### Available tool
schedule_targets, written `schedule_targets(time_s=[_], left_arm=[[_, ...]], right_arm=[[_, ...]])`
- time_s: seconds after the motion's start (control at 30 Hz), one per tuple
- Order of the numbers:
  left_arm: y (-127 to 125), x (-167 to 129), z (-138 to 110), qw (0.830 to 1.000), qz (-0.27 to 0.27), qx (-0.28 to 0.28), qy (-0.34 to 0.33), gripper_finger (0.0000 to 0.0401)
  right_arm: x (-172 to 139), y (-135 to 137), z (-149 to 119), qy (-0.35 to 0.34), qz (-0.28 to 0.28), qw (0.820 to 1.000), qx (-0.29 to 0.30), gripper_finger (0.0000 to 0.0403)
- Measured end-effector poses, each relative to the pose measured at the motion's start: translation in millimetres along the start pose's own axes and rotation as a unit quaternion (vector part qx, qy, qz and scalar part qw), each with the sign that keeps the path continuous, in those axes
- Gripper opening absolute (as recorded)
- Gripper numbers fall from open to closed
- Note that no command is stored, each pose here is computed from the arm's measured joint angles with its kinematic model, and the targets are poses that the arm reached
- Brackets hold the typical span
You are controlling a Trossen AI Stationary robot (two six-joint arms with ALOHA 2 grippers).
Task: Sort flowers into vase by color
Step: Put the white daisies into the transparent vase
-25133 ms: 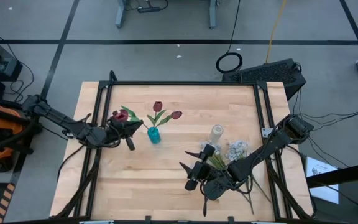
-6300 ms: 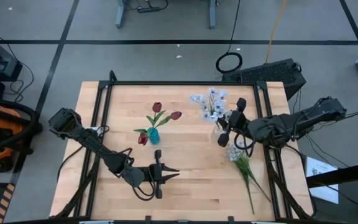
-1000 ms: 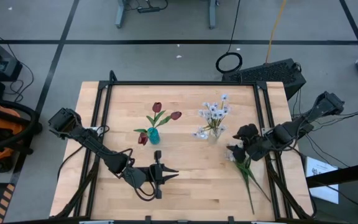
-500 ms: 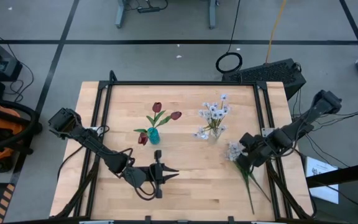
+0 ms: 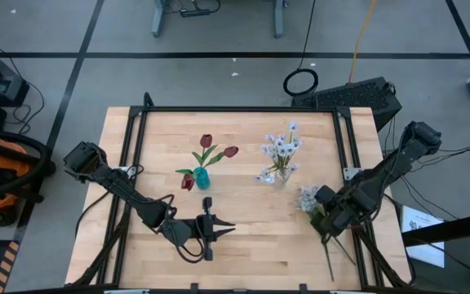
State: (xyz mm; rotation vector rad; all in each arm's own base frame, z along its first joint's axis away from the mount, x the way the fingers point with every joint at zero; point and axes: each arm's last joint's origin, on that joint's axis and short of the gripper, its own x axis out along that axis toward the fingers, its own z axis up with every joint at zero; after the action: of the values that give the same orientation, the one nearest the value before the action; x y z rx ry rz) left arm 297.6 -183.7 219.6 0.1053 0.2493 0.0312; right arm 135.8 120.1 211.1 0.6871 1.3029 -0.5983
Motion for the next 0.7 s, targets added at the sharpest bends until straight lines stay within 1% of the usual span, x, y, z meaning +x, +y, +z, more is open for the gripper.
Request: schedule_targets(time_s=[0.17, 0.4, 0.7], left_arm=[[0, 0, 0, 1.000, 0.000, 0.001, 0.000, 0.0049], [0, 0, 0, 1.000, 0.000, 0.003, 0.000, 0.0049], [0, 0, 0, 1.000, 0.000, 0.003, 0.001, 0.0049]], right_arm=[[13, 7, -8, 0.012, -0.036, 0.999, 0.002, 0.0302], [24, 17, -13, 0.013, -0.030, 0.999, -0.009, 0.0303], [40, 21, -15, 0.009, -0.074, 0.997, -0.020, 0.0301]])
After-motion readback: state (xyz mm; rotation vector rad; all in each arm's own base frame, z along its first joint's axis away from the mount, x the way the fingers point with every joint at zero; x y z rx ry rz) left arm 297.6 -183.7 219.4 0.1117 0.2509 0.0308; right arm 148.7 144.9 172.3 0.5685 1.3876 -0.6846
